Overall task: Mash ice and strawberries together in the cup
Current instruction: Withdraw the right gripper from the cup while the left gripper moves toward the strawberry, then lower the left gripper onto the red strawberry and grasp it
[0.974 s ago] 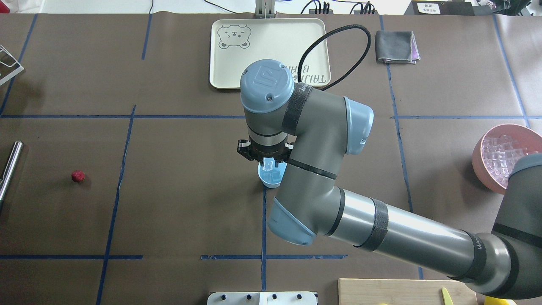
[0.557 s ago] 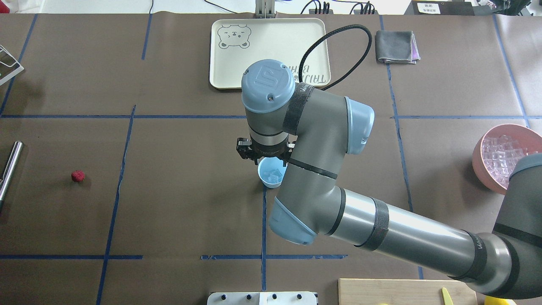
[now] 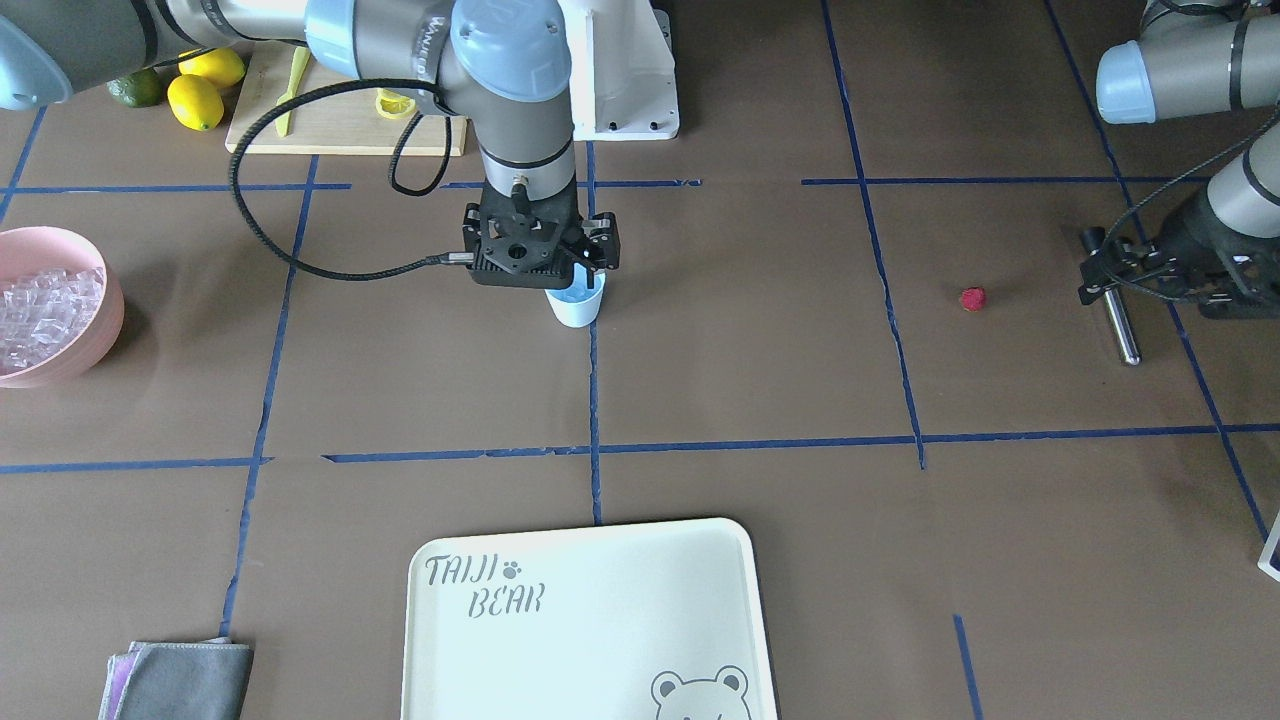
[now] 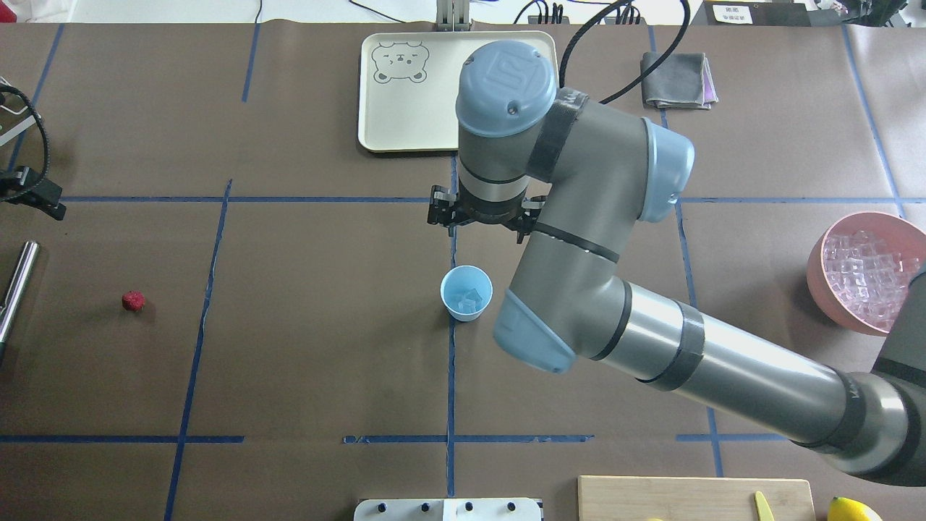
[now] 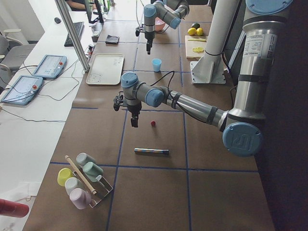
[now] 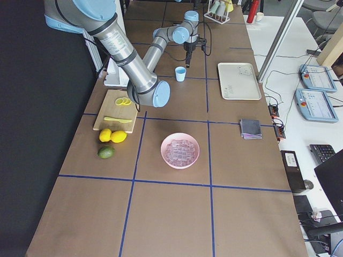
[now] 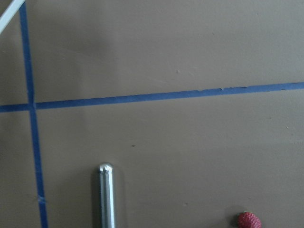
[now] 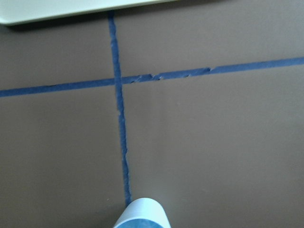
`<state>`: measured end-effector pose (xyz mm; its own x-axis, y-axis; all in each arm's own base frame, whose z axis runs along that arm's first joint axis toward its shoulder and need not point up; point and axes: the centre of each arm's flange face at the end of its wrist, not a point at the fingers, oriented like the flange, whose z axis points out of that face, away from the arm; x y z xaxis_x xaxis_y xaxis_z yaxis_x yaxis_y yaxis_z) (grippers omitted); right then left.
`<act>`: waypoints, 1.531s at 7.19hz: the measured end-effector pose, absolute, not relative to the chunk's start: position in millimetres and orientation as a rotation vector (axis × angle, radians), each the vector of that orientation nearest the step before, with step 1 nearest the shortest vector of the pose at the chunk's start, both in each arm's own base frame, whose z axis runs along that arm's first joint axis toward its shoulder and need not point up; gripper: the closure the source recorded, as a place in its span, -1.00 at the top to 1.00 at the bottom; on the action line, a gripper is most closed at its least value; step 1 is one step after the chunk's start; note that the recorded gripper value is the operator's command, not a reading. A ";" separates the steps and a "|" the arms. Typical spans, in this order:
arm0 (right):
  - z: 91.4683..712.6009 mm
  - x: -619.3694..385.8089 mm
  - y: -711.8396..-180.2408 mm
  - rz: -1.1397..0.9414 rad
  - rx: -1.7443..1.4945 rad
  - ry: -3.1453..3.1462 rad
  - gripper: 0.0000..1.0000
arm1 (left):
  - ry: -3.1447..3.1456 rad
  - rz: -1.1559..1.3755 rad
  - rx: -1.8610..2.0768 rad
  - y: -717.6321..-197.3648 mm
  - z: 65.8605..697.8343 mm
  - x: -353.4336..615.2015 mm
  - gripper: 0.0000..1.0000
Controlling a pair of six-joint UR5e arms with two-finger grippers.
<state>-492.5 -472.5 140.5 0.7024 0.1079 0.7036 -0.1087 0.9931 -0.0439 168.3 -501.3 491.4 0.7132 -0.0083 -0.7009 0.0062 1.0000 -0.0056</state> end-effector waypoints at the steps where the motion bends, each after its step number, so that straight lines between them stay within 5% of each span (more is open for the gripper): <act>1: 160.1 -458.5 -482.9 0.100 0.026 -0.783 0.98 | 0.791 -0.045 0.000 -487.4 487.2 195.0 1.00; 7: 300.7 -242.1 -557.0 -0.086 0.099 -0.756 0.98 | 0.805 -0.103 0.021 -438.9 511.0 279.9 1.00; 11: 338.0 -202.8 -562.7 -0.106 0.100 -0.727 0.98 | 0.795 -0.082 -0.004 -430.3 530.9 298.9 1.00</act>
